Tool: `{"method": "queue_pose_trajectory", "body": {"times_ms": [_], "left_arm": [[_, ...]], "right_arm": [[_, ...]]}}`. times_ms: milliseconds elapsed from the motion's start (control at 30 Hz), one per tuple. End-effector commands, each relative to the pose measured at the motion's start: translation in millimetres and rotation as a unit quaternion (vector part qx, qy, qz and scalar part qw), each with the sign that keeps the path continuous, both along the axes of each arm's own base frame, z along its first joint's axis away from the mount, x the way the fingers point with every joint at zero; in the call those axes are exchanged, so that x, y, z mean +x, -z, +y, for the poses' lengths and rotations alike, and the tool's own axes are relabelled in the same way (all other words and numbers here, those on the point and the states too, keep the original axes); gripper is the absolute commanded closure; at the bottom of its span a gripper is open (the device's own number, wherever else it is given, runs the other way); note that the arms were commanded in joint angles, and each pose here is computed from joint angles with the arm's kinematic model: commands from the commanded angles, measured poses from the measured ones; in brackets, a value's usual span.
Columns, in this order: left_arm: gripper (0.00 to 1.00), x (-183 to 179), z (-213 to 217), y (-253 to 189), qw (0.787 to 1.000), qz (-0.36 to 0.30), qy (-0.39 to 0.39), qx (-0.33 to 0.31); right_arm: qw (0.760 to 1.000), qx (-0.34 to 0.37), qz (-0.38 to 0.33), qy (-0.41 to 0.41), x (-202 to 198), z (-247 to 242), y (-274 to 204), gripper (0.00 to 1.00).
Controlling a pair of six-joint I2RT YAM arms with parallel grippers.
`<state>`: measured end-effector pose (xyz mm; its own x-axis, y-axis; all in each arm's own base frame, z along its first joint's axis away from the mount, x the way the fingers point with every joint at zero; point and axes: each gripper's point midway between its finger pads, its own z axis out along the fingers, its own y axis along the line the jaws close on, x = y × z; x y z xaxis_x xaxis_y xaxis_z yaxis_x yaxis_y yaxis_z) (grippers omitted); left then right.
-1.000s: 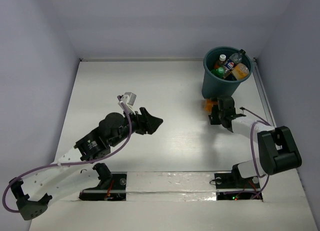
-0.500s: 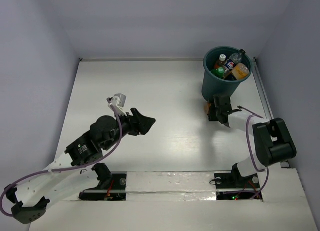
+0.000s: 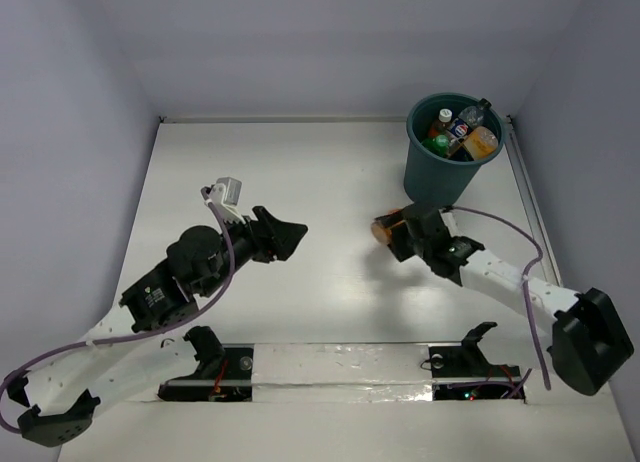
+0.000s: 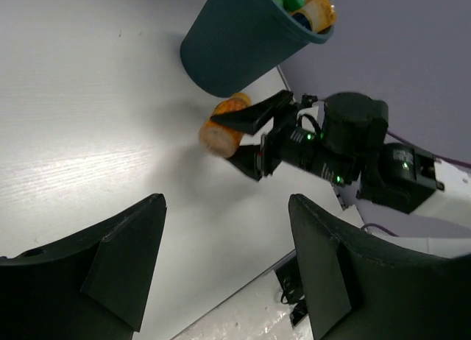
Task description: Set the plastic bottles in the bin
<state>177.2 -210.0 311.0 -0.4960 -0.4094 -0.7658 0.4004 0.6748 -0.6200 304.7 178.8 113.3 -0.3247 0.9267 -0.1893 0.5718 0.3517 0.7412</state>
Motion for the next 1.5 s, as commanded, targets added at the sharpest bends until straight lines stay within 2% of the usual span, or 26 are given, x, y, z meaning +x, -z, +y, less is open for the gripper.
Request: {"method": "queue_pose_trajectory", "body": {"times_ms": [0,33,67,133,167,233,267,300,367,433,467,533,600,800,1133,1467], "left_arm": [[0.35,5.7,2.3,-48.0,0.998,-0.056,-0.009,-0.021],[0.35,5.3,5.3,-58.6,0.998,-0.064,-0.012,-0.022],[0.35,7.0,7.8,-62.8,0.997,-0.069,-0.018,-0.019],[0.34,8.1,12.1,-71.2,0.997,-0.078,-0.025,-0.012],[0.34,8.6,13.0,-74.1,0.996,-0.082,-0.027,-0.011],[0.34,8.3,15.3,-78.0,0.996,-0.086,-0.029,-0.011],[0.34,7.5,14.7,-78.7,0.996,-0.087,-0.026,-0.011],[0.34,7.3,14.4,-77.3,0.996,-0.086,-0.025,-0.009],[0.34,6.7,12.1,-71.8,0.997,-0.077,-0.022,-0.011],[0.34,4.8,9.4,-65.7,0.997,-0.072,-0.015,-0.016],[0.34,3.4,7.5,-64.7,0.997,-0.069,-0.010,-0.022],[0.34,2.7,7.6,-64.3,0.997,-0.068,-0.010,-0.026],[0.34,2.0,7.9,-66.4,0.997,-0.071,-0.008,-0.028],[0.34,1.7,13.8,-73.6,0.996,-0.080,-0.016,-0.026],[0.34,3.6,16.9,-73.7,0.996,-0.088,-0.021,-0.012],[0.34,6.5,13.4,-75.2,0.995,-0.095,-0.018,-0.004]], "right_arm": [[0.986,0.036,-0.052,-0.155,-41.9,77.1,-61.7,0.39],[0.980,0.050,-0.071,-0.182,-49.2,93.0,-80.1,0.40],[0.970,0.072,-0.100,-0.208,-52.9,111.1,-118.5,0.40],[0.959,0.051,-0.137,-0.243,-54.7,120.5,-153.9,0.40],[0.950,0.058,-0.188,-0.242,-47.9,122.6,-203.1,0.40],[0.938,0.012,-0.253,-0.236,-29.8,105.6,-247.1,0.41],[0.934,-0.022,-0.287,-0.211,-8.0,81.7,-280.9,0.42],[0.927,-0.028,-0.299,-0.227,-9.8,84.9,-292.5,0.42],[0.927,-0.040,-0.318,-0.196,24.9,53.9,-311.0,0.43],[0.913,-0.034,-0.352,-0.204,38.5,43.7,-337.3,0.44],[0.921,-0.040,-0.333,-0.199,59.5,33.4,-326.6,0.44],[0.917,-0.044,-0.344,-0.195,76.0,26.3,-338.7,0.44],[0.929,-0.054,-0.320,-0.177,102.2,12.0,-324.1,0.44],[0.945,-0.031,-0.303,-0.118,142.9,-28.6,-310.1,0.43],[0.960,0.058,-0.260,-0.085,153.8,-32.7,-266.4,0.40],[0.955,0.146,-0.250,-0.061,152.2,-35.5,-240.5,0.38]]}}
